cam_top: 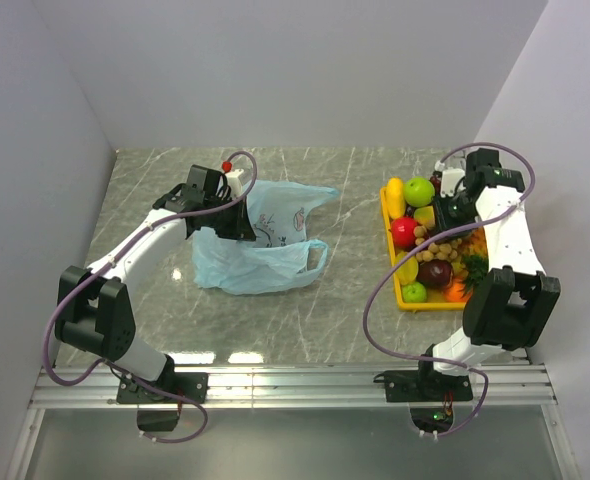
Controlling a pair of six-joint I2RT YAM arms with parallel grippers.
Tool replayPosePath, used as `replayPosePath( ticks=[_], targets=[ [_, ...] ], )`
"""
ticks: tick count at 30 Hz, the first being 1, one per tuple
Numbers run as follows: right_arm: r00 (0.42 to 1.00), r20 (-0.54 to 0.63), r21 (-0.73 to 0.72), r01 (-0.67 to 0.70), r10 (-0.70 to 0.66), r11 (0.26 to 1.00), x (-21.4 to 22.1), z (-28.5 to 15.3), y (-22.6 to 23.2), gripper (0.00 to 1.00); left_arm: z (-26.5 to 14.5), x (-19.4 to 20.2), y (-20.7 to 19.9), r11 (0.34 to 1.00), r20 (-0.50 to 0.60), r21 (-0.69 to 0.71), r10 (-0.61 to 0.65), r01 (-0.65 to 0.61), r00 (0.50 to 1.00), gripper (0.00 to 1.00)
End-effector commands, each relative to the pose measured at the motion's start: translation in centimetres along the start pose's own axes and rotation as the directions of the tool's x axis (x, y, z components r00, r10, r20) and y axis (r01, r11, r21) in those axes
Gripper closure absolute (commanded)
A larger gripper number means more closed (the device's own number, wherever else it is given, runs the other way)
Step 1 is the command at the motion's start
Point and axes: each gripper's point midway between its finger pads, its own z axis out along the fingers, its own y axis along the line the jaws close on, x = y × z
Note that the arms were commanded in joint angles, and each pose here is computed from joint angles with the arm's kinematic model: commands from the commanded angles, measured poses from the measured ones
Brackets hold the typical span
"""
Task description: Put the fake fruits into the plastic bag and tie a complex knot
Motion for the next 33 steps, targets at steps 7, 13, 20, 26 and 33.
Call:
replayPosePath(
  ticks=[7,13,20,26,33],
  targets=[
    [0.996,0.086,0.072,0.02,-0.026,0.997,-1.6,-4.0,-0.6,1.0,-0.3,-0.9,-0.5,1.0,0.024,0.008,0.028,-0.028,0.999,1.0],
    [0.987,0.152,0.054,0.037,-0.045,0.998,-2.8,-7.3,0.4,1.0,-0.5,-1.0,-0.8,0.999,0.029,0.02,0.028,-0.029,0.999,1.0],
    [0.963,0.261,-0.044,0.085,-0.071,0.995,-4.7,-11.1,3.0,1.0,-0.7,-1.1,-1.3,0.999,0.032,0.038,0.025,-0.027,0.999,1.0],
    [0.921,0.379,-0.196,0.174,-0.089,0.965,-6.7,-14.2,6.8,1.0,-1.0,-1.0,-1.6,0.998,0.03,0.05,0.032,-0.033,0.999,1.0],
    [0.857,0.512,-0.378,0.288,-0.061,0.88,-9.8,-17.3,12.3,1.0,-1.5,-0.9,-2.0,0.997,0.033,0.063,0.039,-0.041,0.999,1.0]
  ],
)
